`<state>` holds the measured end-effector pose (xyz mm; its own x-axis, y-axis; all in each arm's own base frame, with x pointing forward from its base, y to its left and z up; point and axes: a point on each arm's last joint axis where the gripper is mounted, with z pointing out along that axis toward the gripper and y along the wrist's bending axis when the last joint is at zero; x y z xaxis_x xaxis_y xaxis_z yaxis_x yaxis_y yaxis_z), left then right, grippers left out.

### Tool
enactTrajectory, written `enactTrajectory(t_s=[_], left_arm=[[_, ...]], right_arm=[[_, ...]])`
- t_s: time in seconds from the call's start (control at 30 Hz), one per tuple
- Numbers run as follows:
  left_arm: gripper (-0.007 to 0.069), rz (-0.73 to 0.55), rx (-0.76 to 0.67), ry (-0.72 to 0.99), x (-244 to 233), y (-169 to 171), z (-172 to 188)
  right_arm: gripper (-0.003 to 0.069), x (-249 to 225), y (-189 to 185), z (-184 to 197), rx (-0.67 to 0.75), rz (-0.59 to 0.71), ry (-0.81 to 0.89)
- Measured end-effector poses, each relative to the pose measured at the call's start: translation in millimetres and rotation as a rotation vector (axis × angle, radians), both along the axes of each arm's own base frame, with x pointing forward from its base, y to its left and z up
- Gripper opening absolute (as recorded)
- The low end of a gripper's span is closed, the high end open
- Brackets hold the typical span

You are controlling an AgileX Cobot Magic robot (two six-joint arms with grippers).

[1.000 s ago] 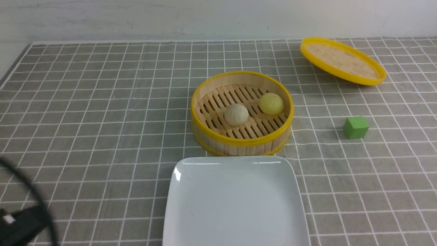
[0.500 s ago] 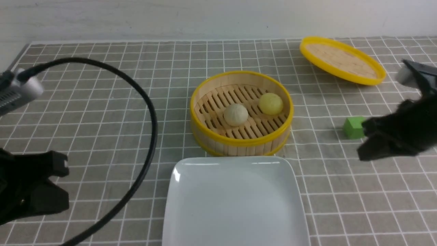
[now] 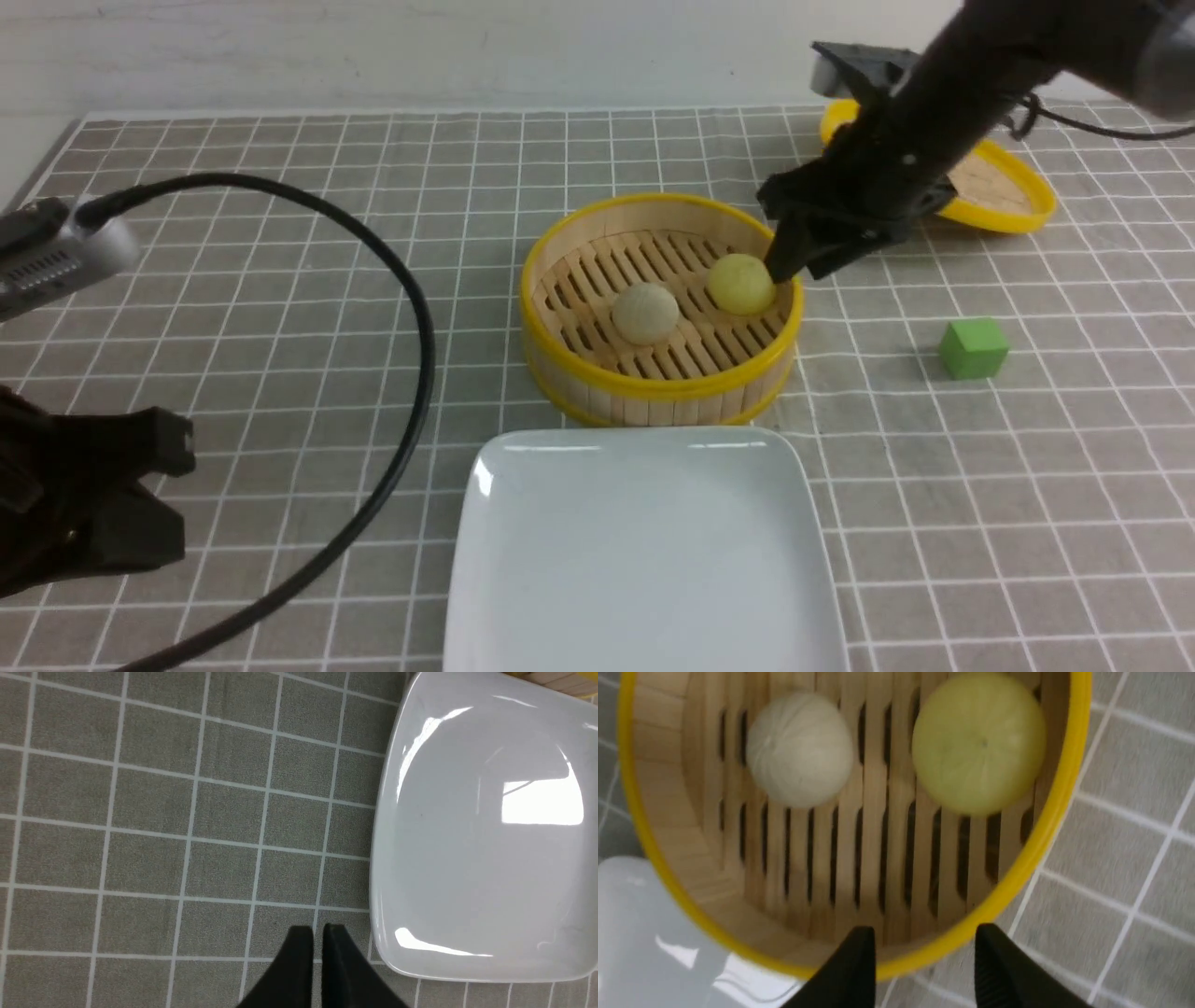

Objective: Put the steamed buns into the plate on the grey tablecloth.
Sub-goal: 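Reach toward a bun in the bamboo steamer with the right gripper, then move the steamed bun from the bamboo steamer onto the white plate with the right gripper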

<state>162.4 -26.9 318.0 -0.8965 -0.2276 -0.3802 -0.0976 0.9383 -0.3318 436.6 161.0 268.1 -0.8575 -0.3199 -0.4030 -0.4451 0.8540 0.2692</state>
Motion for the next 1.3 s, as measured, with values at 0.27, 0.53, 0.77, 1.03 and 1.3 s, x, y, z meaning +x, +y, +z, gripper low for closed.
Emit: enactTrajectory(t_s=[0.27, 0.53, 0.77, 1.03, 1.3], left_arm=[[0.0074, 0.000, 0.003, 0.000, 0.0, 0.3, -0.1], [0.0074, 0.000, 0.004, -0.001, 0.1, 0.3, -0.1], [0.0087, 0.000, 0.005, 0.000, 0.0, 0.4, -0.1], [0.0092, -0.001, 0.007, 0.003, -0.3, 0.5, -0.3], [0.0107, 0.000, 0.008, -0.002, 0.1, 0.6, -0.1]], right_arm=[[0.0330, 35.1, 37.0, -37.9, -0.172, 0.044, -0.087], [0.0149, 37.2, 36.2, -42.0, -0.195, 0.043, -0.089], [0.0008, 21.8, 29.7, -6.4, -0.209, 0.055, -0.081], [0.0008, -46.0, 18.8, 108.9, 0.007, -0.006, -0.177], [0.0022, -149.0, 37.4, 59.6, -0.023, 0.115, 0.121]])
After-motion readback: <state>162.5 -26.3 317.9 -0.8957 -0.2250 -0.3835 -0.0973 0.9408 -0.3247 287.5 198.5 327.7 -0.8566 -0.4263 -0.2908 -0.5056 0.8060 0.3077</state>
